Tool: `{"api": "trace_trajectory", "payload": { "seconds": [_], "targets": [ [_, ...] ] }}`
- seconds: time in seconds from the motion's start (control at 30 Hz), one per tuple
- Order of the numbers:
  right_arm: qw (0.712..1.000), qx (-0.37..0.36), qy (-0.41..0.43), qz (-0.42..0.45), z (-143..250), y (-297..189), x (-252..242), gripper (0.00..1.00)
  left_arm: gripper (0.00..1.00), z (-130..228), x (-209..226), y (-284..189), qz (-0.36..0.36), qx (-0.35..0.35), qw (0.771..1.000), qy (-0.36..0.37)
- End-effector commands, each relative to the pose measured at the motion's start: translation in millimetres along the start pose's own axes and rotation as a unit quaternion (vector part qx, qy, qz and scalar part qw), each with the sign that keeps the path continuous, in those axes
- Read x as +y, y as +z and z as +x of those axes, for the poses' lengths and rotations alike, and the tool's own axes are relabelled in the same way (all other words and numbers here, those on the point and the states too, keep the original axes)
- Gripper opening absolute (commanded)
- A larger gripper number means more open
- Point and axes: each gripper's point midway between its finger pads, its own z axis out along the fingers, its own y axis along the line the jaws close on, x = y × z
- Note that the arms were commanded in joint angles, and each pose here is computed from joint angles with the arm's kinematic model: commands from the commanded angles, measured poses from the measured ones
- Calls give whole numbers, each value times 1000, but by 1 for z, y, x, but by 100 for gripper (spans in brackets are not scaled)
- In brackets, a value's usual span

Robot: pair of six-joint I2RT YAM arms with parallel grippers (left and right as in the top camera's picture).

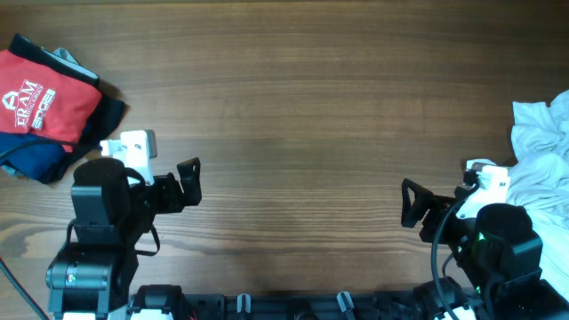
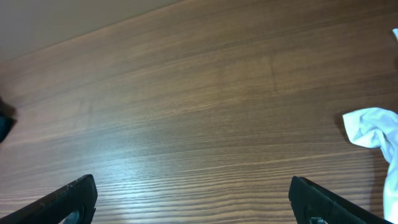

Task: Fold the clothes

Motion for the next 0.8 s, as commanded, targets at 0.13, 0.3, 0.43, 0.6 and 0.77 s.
{"api": "trace_trajectory", "payload": {
  "seconds": [0.13,0.3,0.43,0.6,0.77],
  "targets": [
    [1000,-4,1,11,0,0,-4,100,100,11,5,2,-12,20,1000,-6],
    [1000,-4,1,11,0,0,-4,100,100,11,5,2,-12,20,1000,-7],
    [1000,-5,1,11,1,-1,-5,100,100,11,5,2,-12,20,1000,-7],
    [999,-29,-13,19,-5,-6,-10,100,100,11,5,2,-12,20,1000,-6],
    [985,-136,-105,-33,-20,-10,0,100,100,11,5,2,-12,20,1000,-7]
  ]
}}
